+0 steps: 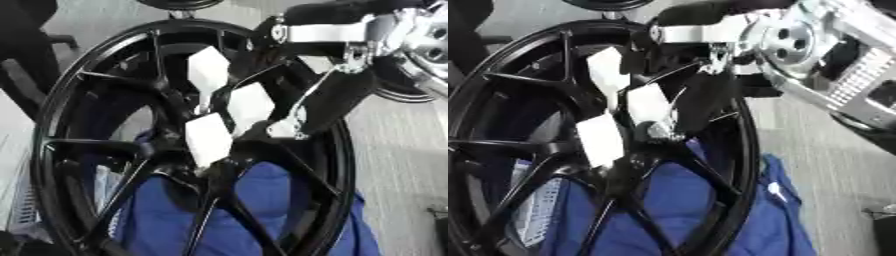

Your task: Pull the pin out of the wheel hub.

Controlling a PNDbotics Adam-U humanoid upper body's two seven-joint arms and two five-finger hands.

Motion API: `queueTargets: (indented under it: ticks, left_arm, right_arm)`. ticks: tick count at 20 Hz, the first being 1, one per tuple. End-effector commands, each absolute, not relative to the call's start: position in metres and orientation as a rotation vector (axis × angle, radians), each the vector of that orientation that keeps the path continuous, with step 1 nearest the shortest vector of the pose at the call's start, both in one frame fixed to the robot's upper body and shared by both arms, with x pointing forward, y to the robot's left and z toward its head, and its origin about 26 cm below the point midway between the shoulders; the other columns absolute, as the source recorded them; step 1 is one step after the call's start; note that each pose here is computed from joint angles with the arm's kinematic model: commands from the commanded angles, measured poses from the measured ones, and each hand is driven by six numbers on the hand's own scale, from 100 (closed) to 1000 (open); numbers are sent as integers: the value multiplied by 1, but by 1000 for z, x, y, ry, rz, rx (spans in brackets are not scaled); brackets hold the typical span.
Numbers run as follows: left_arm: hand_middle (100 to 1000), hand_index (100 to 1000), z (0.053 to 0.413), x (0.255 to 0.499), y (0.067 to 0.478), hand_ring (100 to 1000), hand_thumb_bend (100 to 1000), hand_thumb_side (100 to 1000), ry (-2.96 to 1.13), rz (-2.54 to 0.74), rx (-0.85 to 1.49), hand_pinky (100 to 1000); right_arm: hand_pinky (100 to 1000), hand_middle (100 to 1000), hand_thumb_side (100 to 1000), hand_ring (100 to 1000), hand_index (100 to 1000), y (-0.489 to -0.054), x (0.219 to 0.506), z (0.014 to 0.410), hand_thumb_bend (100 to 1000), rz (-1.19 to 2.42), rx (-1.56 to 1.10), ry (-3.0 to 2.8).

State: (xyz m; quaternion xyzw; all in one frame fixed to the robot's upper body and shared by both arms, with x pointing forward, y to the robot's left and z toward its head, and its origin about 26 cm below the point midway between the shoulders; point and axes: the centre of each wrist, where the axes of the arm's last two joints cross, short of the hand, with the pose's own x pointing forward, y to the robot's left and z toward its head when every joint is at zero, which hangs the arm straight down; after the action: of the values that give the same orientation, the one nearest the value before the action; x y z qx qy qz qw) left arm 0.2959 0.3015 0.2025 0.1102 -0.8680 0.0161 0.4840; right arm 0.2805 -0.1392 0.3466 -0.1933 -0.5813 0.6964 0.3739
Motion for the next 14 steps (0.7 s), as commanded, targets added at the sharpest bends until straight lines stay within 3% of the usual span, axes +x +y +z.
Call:
queueTargets:
  ticks: [1, 14]
  left_arm:
    - [572, 725, 210, 294, 301, 758, 100, 690, -2139, 24, 279, 850]
    - [572, 725, 210, 295, 299, 758, 100, 693, -2141, 23, 277, 851]
  right_arm:
    - [861, 772, 261, 829, 827, -142, 277, 354, 432, 1768, -502, -1383]
    - [857, 743, 203, 809, 803, -138, 276, 351, 404, 1769, -483, -1368]
